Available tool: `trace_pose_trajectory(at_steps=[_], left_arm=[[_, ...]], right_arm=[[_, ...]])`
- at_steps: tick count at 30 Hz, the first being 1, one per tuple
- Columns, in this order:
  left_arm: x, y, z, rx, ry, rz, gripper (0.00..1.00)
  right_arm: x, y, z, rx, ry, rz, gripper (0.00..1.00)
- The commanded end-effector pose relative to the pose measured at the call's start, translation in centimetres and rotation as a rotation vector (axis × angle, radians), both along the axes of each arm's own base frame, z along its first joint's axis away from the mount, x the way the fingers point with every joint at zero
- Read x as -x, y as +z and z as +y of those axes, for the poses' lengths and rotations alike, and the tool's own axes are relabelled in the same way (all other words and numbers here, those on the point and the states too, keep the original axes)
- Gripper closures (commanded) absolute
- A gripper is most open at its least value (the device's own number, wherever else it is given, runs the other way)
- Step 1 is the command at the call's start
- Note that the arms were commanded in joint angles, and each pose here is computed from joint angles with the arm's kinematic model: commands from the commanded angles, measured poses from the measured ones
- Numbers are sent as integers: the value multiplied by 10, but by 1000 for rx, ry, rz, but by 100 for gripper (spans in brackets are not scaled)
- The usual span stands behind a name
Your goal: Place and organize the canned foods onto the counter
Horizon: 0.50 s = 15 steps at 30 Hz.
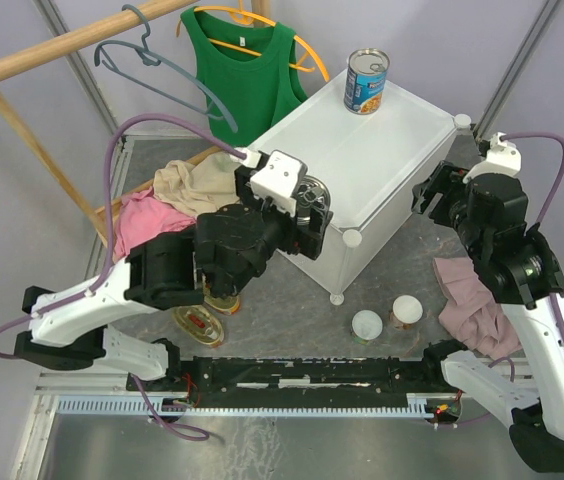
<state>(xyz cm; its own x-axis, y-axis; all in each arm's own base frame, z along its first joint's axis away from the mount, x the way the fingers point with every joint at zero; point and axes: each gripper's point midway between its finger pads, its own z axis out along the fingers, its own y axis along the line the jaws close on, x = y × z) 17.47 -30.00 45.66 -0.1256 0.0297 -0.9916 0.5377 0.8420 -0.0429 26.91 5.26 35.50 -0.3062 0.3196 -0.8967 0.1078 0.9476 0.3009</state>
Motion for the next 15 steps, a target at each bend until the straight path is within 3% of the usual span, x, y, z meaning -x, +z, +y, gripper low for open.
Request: trace_pose_trajectory(at_steps=[1,15], left_arm=[[-3,66,1,156,9,-93,97],[-45,74,-42,137,-11,-114,97]], right_arm=[[0,26,-1,-29,-12,-68,20],[-3,37,-1,-24,-14,-88,20]])
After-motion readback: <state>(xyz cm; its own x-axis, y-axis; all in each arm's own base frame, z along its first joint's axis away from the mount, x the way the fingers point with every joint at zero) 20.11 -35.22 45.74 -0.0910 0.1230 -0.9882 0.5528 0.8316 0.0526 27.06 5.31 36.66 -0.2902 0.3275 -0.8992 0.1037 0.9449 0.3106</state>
